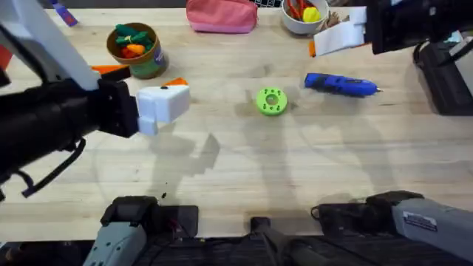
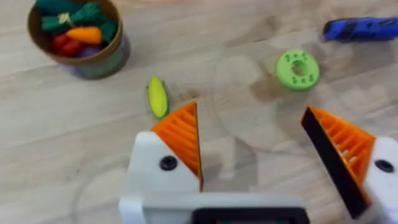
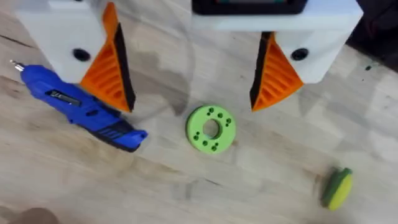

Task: Pick up the gripper from the table and insert it into the empty holder that is missing its gripper. Then pick up a screw, insert it into the mounting hole, and use the screwdriver to tighten it. Finally, clean up the table by picking up the vegetable and placing it into the bucket.

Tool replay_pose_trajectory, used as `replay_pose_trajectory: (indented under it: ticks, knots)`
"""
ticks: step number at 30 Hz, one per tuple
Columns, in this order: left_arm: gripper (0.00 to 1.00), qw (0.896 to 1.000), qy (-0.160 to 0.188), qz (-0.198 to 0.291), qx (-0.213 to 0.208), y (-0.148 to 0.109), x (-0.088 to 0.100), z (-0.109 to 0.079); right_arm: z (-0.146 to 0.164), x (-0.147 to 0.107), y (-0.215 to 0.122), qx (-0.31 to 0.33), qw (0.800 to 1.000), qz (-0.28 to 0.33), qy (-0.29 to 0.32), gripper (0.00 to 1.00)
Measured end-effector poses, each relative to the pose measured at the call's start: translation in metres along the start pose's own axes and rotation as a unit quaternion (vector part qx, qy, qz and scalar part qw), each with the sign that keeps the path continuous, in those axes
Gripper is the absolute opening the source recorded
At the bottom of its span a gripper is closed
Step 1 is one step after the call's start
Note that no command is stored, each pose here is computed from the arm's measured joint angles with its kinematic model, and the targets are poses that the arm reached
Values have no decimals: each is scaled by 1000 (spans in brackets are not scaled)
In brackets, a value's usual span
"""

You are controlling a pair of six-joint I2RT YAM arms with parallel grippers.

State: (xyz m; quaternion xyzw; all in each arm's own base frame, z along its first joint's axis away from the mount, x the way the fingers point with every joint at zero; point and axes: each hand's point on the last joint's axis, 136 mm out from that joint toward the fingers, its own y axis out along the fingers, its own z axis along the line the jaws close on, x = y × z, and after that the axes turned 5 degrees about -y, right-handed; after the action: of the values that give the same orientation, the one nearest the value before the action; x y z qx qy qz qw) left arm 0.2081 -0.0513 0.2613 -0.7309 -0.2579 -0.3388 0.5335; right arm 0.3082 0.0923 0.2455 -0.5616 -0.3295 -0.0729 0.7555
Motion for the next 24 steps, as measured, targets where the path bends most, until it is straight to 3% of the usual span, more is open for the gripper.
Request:
replay_pose_trajectory:
  ticks: [4, 8, 15, 19, 24]
  knots:
    - [985, 996, -21, 71, 41, 17, -10, 19, 4, -3, 0, 13, 1000, 5, 1, 994]
    - [985, 985, -39, 155, 71, 52, -19, 41, 6, -10, 0, 17, 1000, 18, -2, 993]
    - [985, 944, -65, 305, 111, 119, -58, 77, 8, -15, -1, 22, 999, 29, -20, 992]
    - [985, 931, -69, 338, 120, 155, -65, 91, 8, -15, -1, 22, 999, 29, -26, 993]
    - [985, 930, -68, 336, 128, 189, -63, 105, 8, -15, -1, 22, 999, 29, -29, 993]
